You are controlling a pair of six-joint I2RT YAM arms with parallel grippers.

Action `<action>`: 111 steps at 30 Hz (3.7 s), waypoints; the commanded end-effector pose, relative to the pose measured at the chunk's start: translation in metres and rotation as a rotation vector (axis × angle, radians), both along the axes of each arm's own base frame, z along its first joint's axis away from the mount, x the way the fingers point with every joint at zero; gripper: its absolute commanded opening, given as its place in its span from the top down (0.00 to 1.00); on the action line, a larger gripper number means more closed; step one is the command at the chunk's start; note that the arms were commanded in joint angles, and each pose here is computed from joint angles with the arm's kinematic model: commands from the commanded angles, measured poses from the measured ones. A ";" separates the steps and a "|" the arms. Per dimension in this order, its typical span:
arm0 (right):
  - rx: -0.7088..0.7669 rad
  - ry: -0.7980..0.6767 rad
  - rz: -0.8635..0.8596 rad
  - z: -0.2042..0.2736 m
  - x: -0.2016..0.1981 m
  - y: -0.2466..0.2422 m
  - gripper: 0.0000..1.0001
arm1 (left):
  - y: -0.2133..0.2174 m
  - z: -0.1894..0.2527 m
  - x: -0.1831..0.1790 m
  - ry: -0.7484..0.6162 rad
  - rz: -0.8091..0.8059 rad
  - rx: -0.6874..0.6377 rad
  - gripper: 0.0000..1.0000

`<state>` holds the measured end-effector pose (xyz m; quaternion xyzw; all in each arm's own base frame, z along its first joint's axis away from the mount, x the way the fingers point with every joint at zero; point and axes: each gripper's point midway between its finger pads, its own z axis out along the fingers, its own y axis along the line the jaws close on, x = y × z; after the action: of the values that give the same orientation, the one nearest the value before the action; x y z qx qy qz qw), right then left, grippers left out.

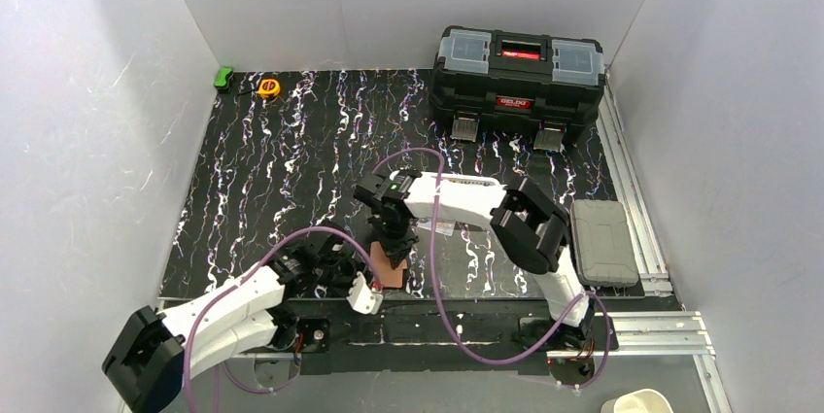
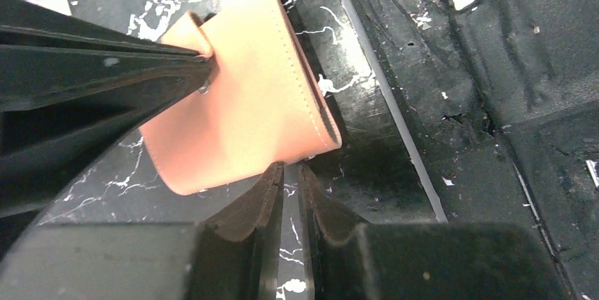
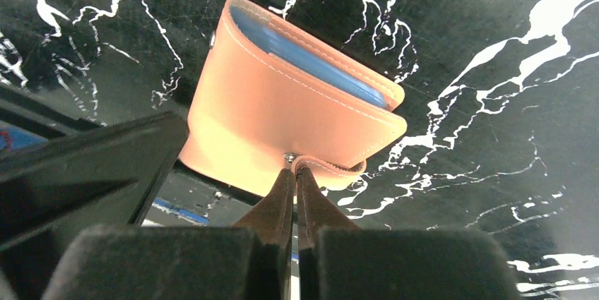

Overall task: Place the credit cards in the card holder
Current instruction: Close the card holder at the center of the board.

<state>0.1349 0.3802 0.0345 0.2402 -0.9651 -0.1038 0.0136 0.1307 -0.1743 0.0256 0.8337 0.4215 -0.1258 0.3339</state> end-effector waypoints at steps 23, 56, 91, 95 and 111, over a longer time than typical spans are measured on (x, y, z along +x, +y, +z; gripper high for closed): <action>0.265 0.016 -0.125 -0.014 0.030 0.002 0.95 | -0.020 0.011 -0.004 0.010 -0.142 -0.033 0.87; 0.246 -0.007 -0.140 0.003 0.033 0.002 0.99 | -0.023 -0.003 -0.012 0.066 -0.197 -0.018 0.86; -0.154 -0.072 0.193 -0.085 -0.016 0.041 0.99 | -0.015 -0.003 -0.017 0.044 -0.205 -0.005 0.87; -0.144 -0.064 0.201 -0.091 -0.018 0.044 0.99 | -0.014 -0.004 -0.018 0.045 -0.212 0.001 0.87; 0.214 -0.105 0.073 -0.006 0.016 0.049 0.64 | -0.008 -0.003 -0.022 0.046 -0.206 0.010 0.88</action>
<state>0.1468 0.4028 0.0387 0.2866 -0.9479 -0.1327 -0.0411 0.1208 -0.1887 0.0307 0.8695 0.3360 -0.1574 0.3260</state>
